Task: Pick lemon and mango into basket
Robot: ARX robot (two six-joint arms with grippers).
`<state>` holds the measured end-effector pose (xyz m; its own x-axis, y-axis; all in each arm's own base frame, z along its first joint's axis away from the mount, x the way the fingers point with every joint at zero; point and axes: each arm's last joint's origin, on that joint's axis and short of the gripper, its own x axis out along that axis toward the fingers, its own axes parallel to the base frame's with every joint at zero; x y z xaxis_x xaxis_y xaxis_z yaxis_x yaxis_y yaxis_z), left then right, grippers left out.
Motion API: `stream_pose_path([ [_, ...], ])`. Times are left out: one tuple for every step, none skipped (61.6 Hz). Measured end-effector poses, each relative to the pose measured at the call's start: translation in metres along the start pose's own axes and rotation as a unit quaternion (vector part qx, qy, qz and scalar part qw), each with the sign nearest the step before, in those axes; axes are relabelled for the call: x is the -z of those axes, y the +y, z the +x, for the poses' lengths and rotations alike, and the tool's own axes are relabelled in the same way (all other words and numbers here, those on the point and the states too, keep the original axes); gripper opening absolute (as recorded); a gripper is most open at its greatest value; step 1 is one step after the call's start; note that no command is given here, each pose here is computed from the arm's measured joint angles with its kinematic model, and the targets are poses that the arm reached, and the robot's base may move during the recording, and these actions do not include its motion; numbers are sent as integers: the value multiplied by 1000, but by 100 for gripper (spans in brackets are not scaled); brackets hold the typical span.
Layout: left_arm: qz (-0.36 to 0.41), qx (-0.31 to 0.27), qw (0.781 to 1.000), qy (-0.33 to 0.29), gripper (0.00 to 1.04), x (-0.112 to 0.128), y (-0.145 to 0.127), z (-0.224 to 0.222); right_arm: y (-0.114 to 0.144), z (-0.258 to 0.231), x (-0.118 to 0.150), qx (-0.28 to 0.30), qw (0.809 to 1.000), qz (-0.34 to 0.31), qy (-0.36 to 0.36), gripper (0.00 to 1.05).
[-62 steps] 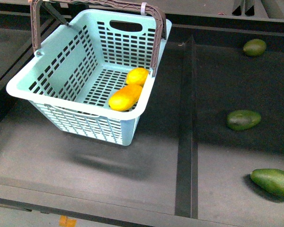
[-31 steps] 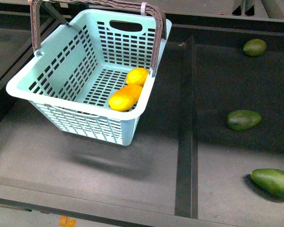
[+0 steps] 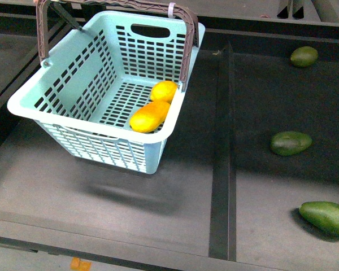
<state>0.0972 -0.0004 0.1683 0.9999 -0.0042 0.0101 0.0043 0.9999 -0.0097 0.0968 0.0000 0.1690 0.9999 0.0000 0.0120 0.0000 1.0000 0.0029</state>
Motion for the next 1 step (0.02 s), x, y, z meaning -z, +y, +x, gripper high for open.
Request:
stream_pose_path([
  [0,0,1000,0,98,0,0,0,0,0,0,0,1000,0,0,96],
])
